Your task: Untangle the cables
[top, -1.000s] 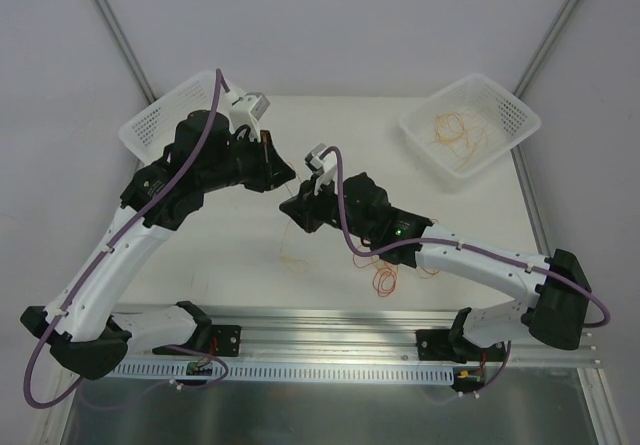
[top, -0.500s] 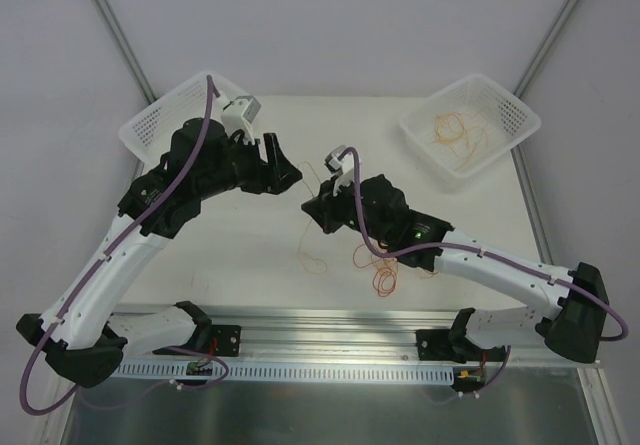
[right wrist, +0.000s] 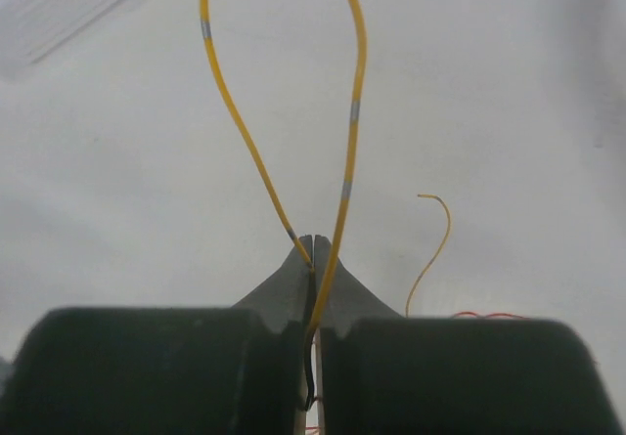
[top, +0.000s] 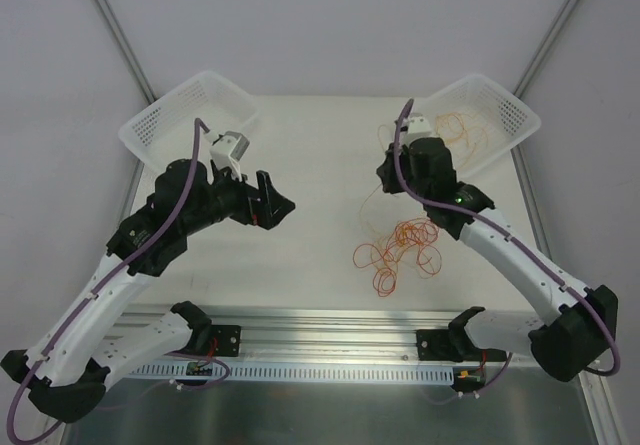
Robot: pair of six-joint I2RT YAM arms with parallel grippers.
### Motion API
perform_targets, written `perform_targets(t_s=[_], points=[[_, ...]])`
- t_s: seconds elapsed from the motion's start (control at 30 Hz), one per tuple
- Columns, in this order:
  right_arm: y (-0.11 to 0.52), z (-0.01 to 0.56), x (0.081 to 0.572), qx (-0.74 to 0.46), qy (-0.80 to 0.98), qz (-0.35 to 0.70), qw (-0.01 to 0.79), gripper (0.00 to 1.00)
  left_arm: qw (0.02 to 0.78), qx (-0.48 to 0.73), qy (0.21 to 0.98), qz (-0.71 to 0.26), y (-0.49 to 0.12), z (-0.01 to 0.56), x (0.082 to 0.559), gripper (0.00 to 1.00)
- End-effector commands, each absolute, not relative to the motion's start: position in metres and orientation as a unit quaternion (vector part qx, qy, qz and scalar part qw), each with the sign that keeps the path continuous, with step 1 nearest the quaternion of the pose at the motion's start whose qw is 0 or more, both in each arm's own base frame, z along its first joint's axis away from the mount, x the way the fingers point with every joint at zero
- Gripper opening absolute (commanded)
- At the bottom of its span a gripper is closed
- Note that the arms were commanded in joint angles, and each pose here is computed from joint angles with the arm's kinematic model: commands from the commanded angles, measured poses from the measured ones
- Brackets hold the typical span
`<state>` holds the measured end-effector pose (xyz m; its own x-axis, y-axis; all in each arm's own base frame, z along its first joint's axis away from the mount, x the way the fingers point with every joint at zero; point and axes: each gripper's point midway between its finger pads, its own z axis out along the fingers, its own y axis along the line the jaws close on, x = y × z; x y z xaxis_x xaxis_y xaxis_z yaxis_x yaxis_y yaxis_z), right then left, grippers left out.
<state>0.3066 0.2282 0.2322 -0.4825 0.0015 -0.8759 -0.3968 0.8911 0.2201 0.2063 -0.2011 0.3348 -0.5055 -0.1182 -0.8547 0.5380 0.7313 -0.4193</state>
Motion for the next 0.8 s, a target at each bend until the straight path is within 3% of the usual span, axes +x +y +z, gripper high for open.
perform_targets(t_s=[0.0, 0.13, 0.4, 0.63, 0.77], points=[[0.180, 0.295, 0.344, -0.072, 0.814, 0.162, 0.554, 0.00, 0.461, 0.148, 0.814, -0.321, -0.196, 0.294, 0.200, 0.99], [0.119, 0.329, 0.392, -0.003, 0.802, 0.123, 0.584, 0.01, 0.435, 0.117, 0.846, -0.284, -0.179, 0.238, 0.195, 0.99], [0.042, 0.387, 0.467, 0.082, 0.762, 0.069, 0.639, 0.01, 0.391, 0.078, 0.883, -0.247, -0.166, 0.179, 0.190, 0.99], [-0.014, 0.363, 0.531, 0.152, 0.758, 0.015, 0.635, 0.01, 0.354, 0.075, 0.898, -0.252, -0.173, 0.163, 0.186, 0.99], [-0.033, 0.313, 0.566, 0.171, 0.779, 0.004, 0.603, 0.03, 0.344, 0.072, 0.900, -0.259, -0.175, 0.159, 0.182, 0.99]])
